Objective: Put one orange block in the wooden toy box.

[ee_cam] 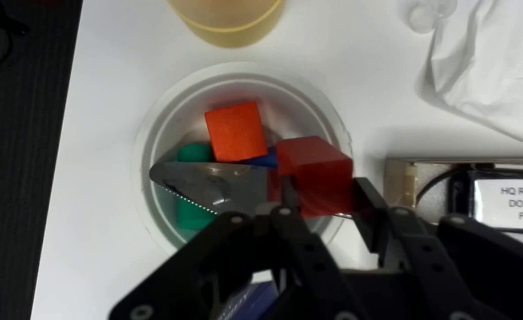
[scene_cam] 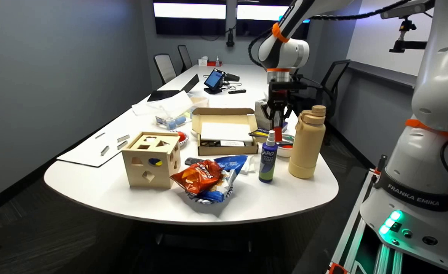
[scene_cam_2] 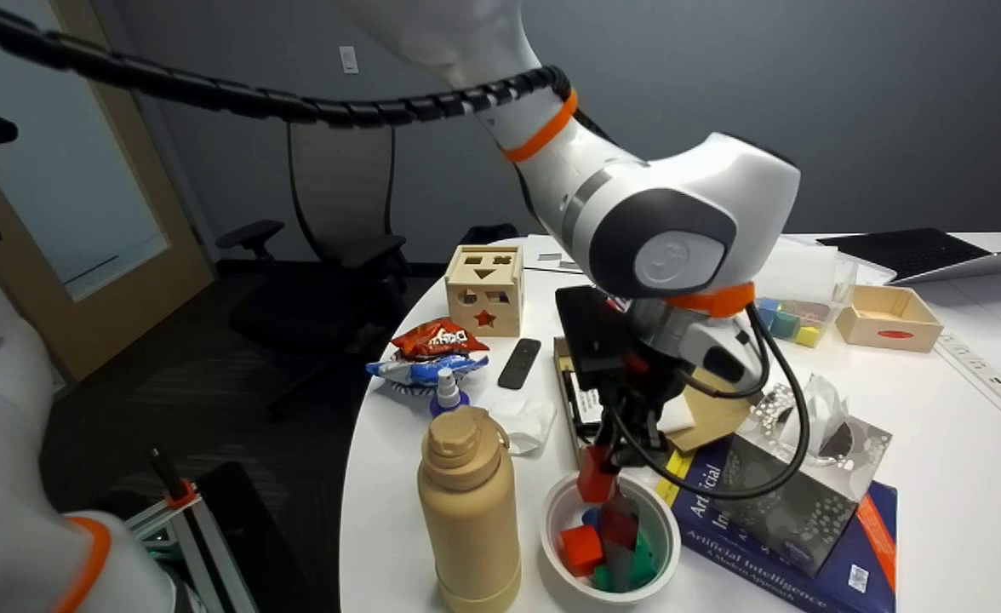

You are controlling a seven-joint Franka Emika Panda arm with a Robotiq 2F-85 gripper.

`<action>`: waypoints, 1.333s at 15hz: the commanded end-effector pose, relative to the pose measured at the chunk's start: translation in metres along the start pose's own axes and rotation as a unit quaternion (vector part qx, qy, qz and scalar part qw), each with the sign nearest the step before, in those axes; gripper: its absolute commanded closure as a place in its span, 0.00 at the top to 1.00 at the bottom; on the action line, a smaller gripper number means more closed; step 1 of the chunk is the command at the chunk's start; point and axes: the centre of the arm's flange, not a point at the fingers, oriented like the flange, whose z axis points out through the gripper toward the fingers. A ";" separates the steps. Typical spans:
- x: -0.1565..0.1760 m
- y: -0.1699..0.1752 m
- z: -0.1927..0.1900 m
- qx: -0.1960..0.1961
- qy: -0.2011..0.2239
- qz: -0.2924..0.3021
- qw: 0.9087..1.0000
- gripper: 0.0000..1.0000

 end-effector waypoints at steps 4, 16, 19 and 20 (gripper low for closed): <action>-0.051 -0.015 -0.101 0.030 0.038 -0.021 0.999 0.10; -0.224 -0.266 -0.217 -0.051 0.168 -0.311 0.934 0.10; -0.257 -0.322 -0.214 -0.068 0.175 -0.390 0.902 0.10; -0.261 -0.339 -0.212 -0.073 0.177 -0.415 0.890 0.10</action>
